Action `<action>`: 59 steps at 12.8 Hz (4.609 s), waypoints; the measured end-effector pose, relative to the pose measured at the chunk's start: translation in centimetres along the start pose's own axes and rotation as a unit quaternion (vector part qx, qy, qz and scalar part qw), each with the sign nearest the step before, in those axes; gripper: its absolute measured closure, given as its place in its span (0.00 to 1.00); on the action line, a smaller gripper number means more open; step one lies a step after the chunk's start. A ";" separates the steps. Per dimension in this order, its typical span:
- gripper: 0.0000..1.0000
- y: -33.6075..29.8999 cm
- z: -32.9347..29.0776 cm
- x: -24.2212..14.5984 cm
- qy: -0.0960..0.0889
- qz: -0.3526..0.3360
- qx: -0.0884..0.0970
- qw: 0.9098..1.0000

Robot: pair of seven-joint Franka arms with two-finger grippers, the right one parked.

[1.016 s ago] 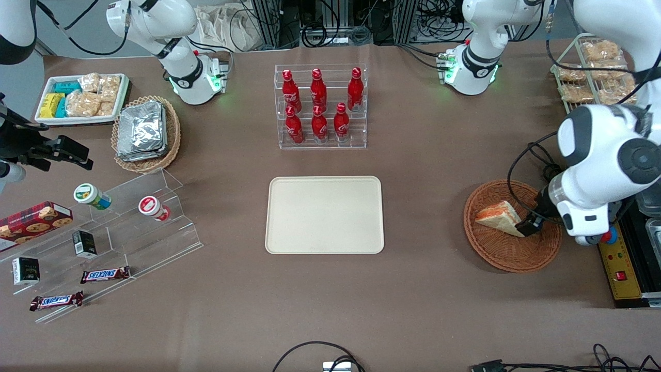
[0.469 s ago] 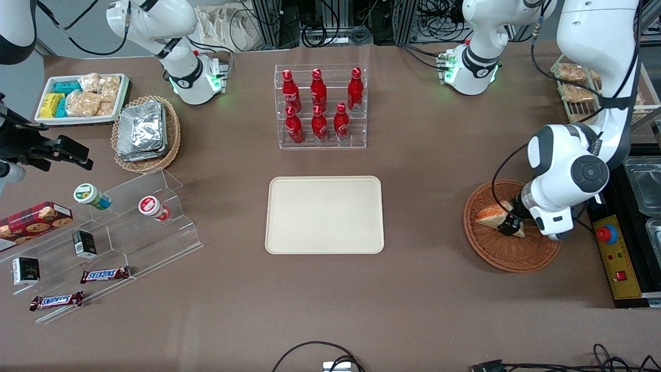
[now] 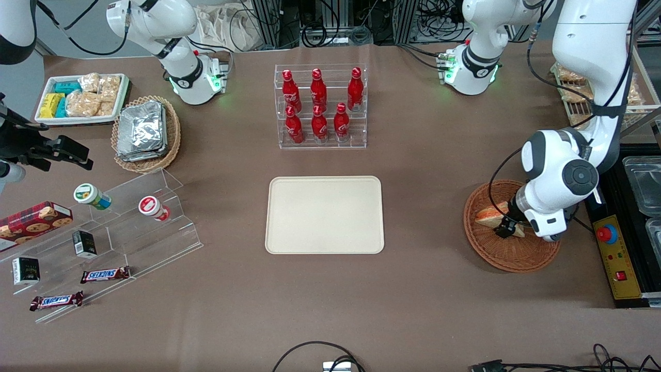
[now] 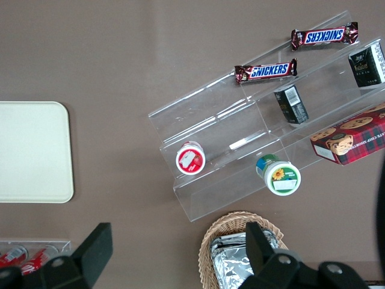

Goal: Place sandwich from basket to tray
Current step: 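Lower the left gripper and close it on the wrapped sandwich, then lift the sandwich out of the basket and carry it toward the tray, then lower the sandwich onto the cream tray and open the left gripper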

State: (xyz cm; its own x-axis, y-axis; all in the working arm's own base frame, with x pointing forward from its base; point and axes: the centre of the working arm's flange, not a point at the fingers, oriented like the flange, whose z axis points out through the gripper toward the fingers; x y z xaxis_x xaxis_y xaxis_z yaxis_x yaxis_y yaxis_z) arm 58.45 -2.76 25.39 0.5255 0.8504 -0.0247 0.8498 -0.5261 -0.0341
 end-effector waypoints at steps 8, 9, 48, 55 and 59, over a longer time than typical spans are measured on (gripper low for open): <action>0.68 -0.1 0.5 0.0 -0.002 0.000 0.003 1.000; 0.75 -0.1 0.5 -0.1 -0.003 0.003 0.005 1.000; 0.84 17.6 -3.9 -36.8 0.014 0.557 0.007 0.830; 0.84 17.8 1.2 -36.9 0.007 0.553 0.013 0.833; 0.67 17.9 1.5 -36.8 0.008 0.552 0.010 0.834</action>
State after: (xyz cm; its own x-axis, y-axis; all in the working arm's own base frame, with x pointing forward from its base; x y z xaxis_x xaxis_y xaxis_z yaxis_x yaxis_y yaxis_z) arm 54.26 -43.43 24.15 0.9876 -0.1522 -0.0382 -0.1529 -0.9881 -0.0168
